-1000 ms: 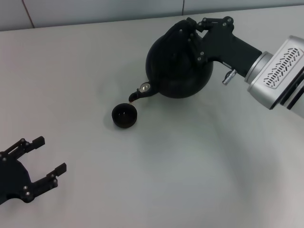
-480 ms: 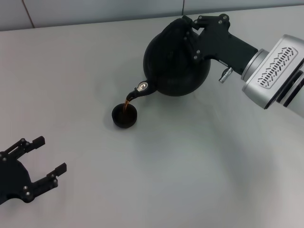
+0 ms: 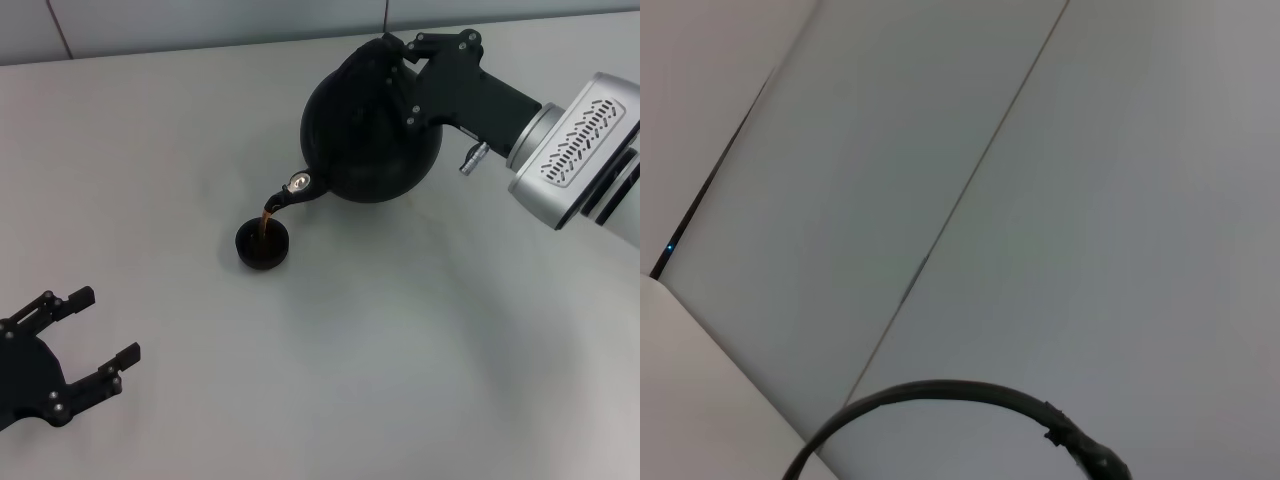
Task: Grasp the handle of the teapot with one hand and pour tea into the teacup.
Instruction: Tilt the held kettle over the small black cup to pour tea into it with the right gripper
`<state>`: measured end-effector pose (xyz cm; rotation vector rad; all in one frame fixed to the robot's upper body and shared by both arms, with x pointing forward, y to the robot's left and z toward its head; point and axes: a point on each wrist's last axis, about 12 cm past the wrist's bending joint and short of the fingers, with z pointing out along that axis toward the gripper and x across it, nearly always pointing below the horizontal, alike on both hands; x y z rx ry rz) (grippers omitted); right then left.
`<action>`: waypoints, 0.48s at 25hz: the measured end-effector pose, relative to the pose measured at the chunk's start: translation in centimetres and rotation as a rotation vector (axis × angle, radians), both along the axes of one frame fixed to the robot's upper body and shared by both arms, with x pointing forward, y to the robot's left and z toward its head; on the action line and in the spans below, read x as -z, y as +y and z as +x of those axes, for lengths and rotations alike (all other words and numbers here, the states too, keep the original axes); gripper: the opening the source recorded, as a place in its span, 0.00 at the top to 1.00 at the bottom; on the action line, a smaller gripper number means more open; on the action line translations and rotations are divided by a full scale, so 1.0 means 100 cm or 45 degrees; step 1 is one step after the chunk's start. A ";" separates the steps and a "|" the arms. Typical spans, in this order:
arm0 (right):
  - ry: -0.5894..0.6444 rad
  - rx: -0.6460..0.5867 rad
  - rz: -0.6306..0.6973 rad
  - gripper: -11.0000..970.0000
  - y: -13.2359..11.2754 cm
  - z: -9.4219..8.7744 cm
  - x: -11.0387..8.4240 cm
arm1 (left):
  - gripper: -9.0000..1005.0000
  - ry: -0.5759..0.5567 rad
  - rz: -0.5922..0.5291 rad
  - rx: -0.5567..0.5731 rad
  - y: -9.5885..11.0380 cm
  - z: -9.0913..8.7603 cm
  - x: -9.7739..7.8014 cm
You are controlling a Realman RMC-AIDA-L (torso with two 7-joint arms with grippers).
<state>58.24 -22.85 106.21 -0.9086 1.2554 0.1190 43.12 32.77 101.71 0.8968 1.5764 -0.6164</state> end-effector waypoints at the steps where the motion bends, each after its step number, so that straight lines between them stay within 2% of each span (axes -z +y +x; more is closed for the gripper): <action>1: 0.000 -0.001 -0.001 0.91 0.000 0.000 0.000 | 0.20 0.000 0.000 0.000 0.000 0.000 0.000; 12: 0.004 -0.008 -0.001 0.91 0.001 -0.001 0.000 | 0.20 0.000 -0.003 0.001 -0.001 0.000 0.000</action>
